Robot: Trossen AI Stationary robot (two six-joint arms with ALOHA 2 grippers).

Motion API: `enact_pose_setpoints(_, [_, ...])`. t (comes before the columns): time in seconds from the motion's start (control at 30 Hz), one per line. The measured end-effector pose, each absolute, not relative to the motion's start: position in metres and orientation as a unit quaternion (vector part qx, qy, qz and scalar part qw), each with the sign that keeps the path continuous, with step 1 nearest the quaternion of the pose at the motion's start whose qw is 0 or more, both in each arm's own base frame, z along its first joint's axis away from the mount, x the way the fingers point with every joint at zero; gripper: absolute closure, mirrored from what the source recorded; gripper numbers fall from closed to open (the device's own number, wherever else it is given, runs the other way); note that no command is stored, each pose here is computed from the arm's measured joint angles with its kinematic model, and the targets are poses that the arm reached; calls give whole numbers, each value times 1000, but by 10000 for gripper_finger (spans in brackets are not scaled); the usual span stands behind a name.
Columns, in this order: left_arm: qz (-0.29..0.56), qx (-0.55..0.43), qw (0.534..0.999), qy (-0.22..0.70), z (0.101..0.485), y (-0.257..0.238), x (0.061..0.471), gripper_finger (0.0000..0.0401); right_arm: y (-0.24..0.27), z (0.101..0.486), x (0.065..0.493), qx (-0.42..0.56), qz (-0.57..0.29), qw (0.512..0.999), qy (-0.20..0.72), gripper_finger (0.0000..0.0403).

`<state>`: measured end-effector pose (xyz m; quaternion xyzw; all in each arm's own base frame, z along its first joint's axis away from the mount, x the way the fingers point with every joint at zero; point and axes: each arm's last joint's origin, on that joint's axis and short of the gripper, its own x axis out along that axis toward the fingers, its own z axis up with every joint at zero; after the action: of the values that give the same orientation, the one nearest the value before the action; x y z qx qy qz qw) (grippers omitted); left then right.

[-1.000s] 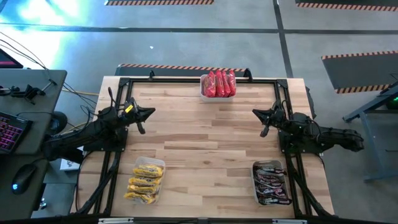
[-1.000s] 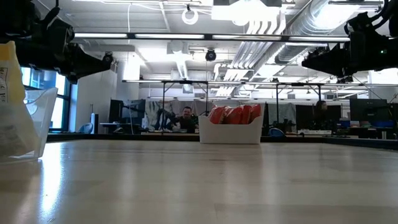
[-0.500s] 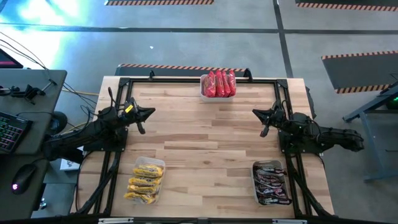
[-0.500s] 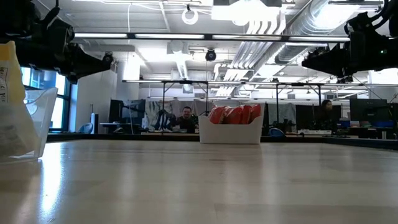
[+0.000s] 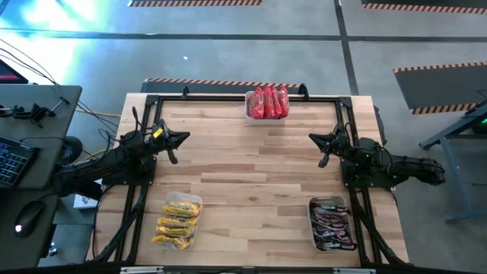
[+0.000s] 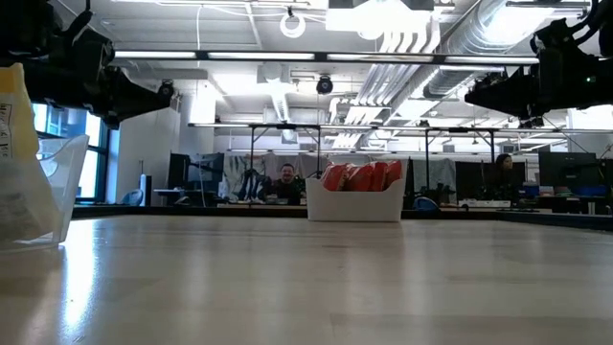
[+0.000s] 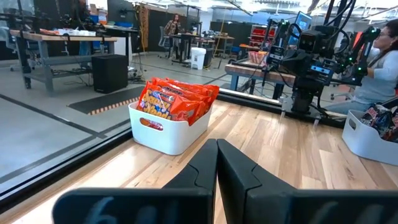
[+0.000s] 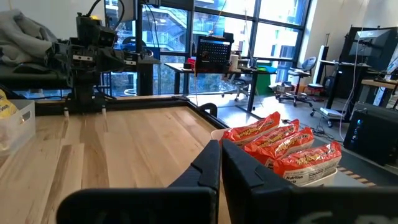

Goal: Sort Maruchan noodles
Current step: Return to Home Position

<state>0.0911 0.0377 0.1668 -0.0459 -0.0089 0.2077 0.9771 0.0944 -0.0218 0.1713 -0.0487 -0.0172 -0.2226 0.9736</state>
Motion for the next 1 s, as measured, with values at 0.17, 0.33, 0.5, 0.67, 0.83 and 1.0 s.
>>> enact_pose_setpoints(0.17, [206, -46, 977, -8, 167, 37, 91, 398, -22, 171, 94, -49, -222, 974, -17, 402])
enact_pose_setpoints(0.33, [159, -50, 986, 30, 161, 28, 99, 398, -22, 171, 94, -49, -223, 973, -17, 402])
enact_pose_setpoints(0.5, [140, -51, 988, 47, 158, 25, 102, 398, -22, 171, 94, -49, -223, 973, -17, 402])
enact_pose_setpoints(0.67, [139, -51, 988, 51, 157, 25, 103, 398, -22, 171, 94, -49, -223, 974, -17, 402])
enact_pose_setpoints(0.83, [139, -51, 988, 51, 157, 25, 103, 398, -22, 171, 94, -49, -223, 974, -17, 402])
enact_pose_setpoints(1.0, [139, -51, 988, 51, 157, 25, 103, 398, -22, 171, 94, -48, -223, 974, -17, 402])
